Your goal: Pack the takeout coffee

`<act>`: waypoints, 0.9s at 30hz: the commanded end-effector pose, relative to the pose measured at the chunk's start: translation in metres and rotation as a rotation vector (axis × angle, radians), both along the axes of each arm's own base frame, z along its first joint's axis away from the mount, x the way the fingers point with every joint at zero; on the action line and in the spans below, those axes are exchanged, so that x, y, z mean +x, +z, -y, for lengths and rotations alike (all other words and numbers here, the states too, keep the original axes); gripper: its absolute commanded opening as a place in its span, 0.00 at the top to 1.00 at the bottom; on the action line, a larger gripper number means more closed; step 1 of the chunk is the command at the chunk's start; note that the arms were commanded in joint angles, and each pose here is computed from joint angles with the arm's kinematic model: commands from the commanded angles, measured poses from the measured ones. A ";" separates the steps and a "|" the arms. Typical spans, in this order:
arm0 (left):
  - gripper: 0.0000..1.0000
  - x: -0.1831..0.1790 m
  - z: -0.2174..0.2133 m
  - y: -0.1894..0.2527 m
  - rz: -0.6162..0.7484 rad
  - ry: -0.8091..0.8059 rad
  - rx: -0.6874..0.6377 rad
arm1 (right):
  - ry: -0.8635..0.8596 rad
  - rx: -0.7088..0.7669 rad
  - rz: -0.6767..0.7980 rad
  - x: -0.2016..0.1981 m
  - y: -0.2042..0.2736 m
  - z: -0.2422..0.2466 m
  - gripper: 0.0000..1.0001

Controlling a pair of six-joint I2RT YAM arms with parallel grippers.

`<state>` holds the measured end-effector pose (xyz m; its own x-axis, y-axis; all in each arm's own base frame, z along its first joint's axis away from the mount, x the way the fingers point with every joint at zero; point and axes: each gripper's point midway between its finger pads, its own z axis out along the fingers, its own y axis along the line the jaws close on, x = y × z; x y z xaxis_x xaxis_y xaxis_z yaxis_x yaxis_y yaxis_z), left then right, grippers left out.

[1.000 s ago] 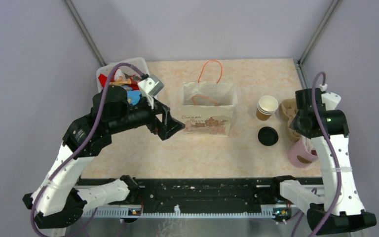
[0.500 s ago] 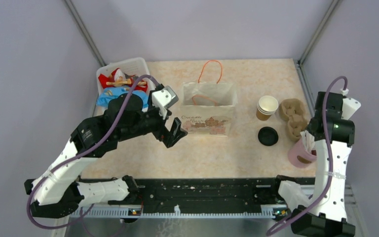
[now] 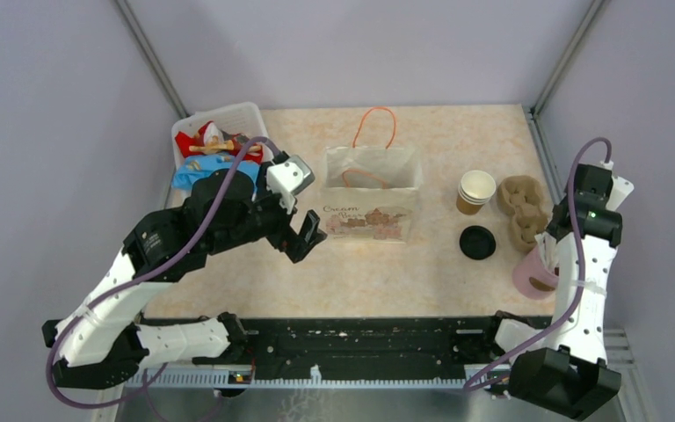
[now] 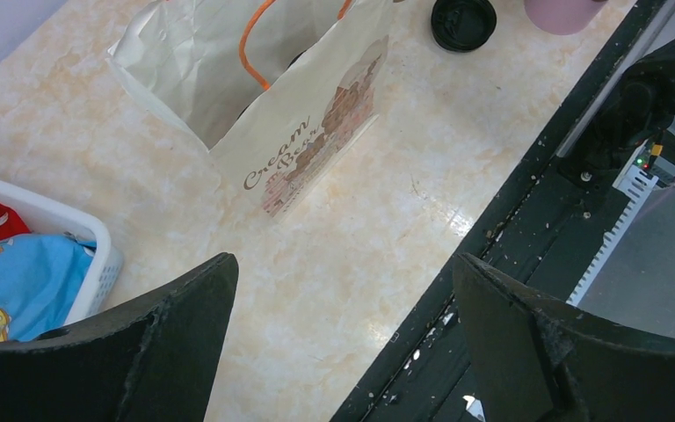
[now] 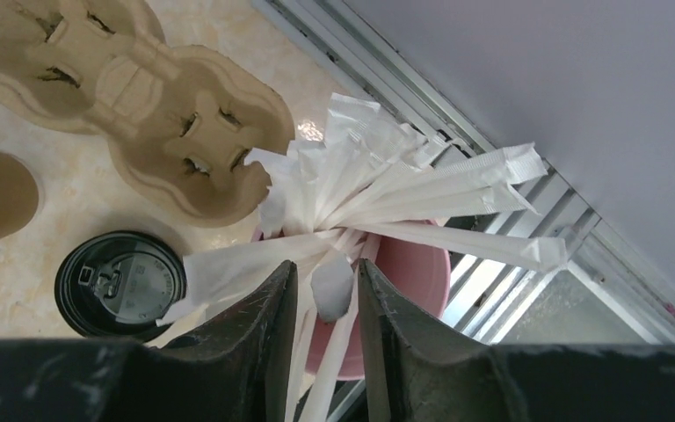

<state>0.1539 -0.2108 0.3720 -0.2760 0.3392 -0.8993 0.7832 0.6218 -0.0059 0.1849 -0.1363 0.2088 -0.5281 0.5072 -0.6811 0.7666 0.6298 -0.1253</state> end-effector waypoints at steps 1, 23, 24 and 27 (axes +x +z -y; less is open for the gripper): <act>0.02 0.005 0.003 0.009 0.030 0.005 -0.007 | 0.020 -0.050 0.025 0.012 0.002 0.011 0.71; 0.02 -0.015 -0.004 0.063 0.022 -0.014 -0.174 | 0.041 -0.109 0.280 -0.050 0.144 -0.022 1.00; 0.02 -0.016 -0.005 0.066 0.022 -0.012 -0.183 | 0.066 -0.112 0.319 -0.051 0.159 -0.027 1.00; 0.02 -0.020 -0.008 0.074 0.015 -0.010 -0.217 | 0.254 -0.096 0.493 -0.039 0.207 -0.057 1.00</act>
